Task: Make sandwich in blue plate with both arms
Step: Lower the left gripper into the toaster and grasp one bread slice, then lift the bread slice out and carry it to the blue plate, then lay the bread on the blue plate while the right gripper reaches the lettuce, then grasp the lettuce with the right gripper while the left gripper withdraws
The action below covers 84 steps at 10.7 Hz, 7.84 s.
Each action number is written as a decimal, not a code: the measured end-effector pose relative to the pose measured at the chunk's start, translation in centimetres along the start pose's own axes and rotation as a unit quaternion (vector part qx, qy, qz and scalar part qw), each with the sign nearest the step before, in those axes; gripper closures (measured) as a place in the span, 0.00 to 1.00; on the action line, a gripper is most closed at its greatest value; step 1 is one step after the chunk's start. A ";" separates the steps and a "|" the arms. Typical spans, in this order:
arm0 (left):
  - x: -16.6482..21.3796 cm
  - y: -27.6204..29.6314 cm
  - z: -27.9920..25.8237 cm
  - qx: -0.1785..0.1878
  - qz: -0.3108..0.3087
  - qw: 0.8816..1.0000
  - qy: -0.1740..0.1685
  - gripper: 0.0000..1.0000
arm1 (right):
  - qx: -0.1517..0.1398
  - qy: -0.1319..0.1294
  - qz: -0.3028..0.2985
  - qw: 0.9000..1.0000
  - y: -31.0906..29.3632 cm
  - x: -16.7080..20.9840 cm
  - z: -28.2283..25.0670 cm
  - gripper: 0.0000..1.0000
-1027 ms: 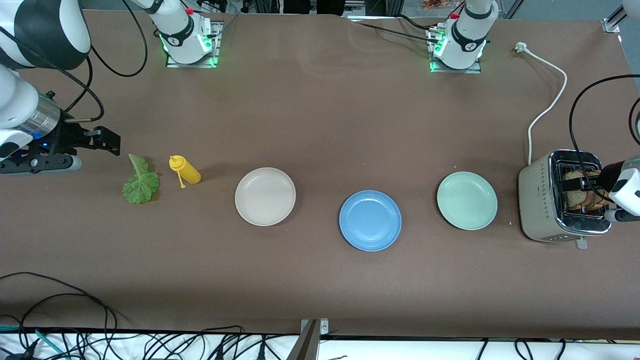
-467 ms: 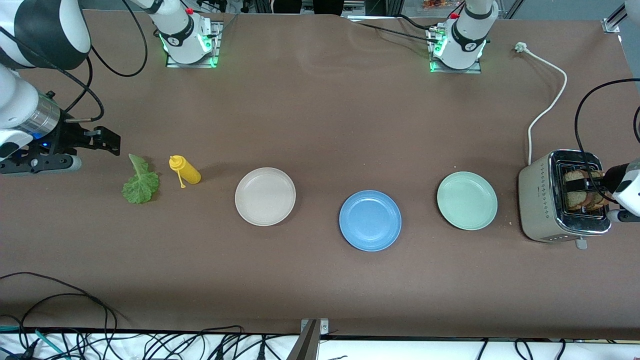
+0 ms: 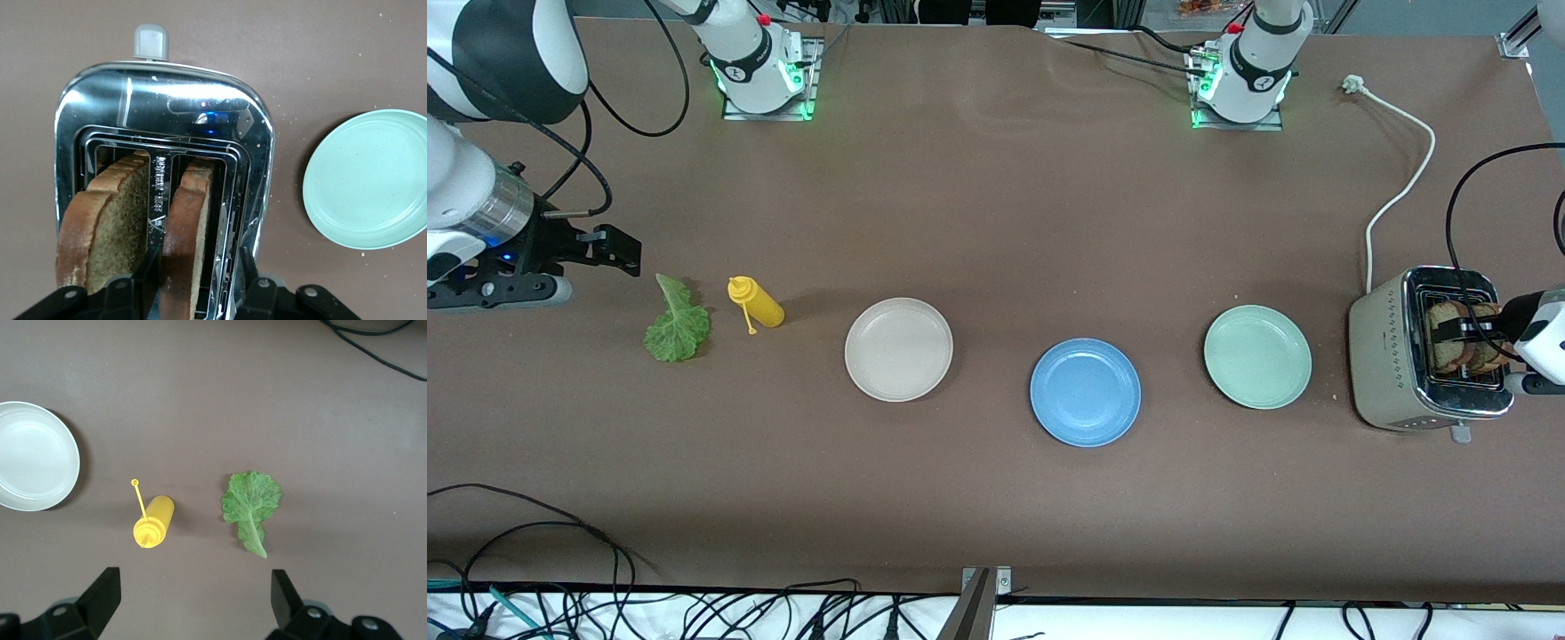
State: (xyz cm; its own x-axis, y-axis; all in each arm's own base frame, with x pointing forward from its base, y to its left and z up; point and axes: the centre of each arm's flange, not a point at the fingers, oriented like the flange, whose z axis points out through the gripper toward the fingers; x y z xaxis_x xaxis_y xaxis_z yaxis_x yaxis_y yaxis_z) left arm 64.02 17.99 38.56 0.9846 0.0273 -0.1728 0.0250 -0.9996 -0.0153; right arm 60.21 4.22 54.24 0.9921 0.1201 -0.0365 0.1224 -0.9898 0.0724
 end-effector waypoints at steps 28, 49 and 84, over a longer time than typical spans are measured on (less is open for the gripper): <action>-4.9 3.1 -11.9 -0.002 0.025 1.000 -0.008 0.92 | 0.000 -0.002 0.000 1.000 0.0 0.1 0.2 0.00; 1.4 38.1 3.5 -0.272 0.021 0.962 -0.030 0.92 | -0.001 -0.009 -0.001 1.000 -0.1 0.4 1.0 0.00; 6.4 20.8 7.5 -0.263 0.145 0.953 0.041 0.00 | 0.008 -0.078 -0.135 0.988 7.0 -2.5 26.9 0.00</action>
State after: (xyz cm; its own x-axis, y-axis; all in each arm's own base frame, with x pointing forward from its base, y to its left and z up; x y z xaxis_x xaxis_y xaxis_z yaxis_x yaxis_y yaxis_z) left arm 69.53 -2.59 29.70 0.9730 -0.2303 -0.0164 -0.1884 -0.8330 0.5201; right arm 57.88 -5.07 28.06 0.9072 0.3671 -0.2054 0.3796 -0.9248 0.0241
